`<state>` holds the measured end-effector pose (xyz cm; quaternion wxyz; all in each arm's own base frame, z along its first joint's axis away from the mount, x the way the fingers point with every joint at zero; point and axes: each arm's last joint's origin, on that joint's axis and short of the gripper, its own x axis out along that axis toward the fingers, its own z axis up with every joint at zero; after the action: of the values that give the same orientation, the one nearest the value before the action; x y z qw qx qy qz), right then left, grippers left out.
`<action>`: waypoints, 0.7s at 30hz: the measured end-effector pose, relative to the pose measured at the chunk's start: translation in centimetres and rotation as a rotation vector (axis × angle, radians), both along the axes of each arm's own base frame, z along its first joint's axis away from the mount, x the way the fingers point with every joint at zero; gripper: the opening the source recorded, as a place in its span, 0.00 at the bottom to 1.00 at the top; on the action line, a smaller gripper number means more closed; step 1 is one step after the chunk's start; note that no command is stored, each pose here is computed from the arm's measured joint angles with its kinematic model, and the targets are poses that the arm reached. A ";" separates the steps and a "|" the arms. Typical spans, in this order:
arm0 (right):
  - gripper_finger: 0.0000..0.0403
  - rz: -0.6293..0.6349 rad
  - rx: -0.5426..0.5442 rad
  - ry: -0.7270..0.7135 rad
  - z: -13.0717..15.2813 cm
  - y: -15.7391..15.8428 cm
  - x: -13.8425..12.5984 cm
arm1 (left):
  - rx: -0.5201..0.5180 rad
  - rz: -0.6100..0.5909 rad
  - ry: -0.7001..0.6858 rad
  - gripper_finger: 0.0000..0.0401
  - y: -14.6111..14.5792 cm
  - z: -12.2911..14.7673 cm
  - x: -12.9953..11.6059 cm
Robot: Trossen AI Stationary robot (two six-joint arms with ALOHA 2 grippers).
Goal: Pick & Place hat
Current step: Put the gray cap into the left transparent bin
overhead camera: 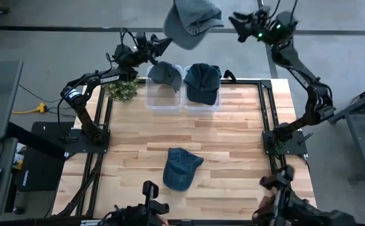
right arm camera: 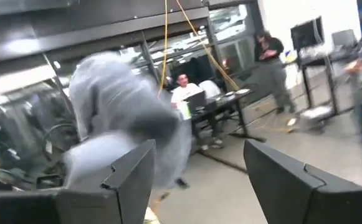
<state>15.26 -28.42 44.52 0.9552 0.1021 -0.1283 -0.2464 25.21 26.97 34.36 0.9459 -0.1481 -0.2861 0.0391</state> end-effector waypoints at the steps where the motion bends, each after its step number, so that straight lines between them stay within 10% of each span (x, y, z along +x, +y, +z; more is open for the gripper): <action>1: 0.59 -0.012 -0.031 0.029 0.7 0.0 -0.2 | 0.006 -0.012 0.004 0.00 -0.1 0.0 0.0; 21: 0.59 0.102 -0.298 0.500 7.8 -1.5 3.7 | 0.010 -0.062 0.029 0.00 -0.3 -0.1 0.1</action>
<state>18.98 -29.91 52.32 0.9728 -0.0970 0.0818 -0.1938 25.34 26.71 34.25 0.9514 -0.1515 -0.2678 0.0106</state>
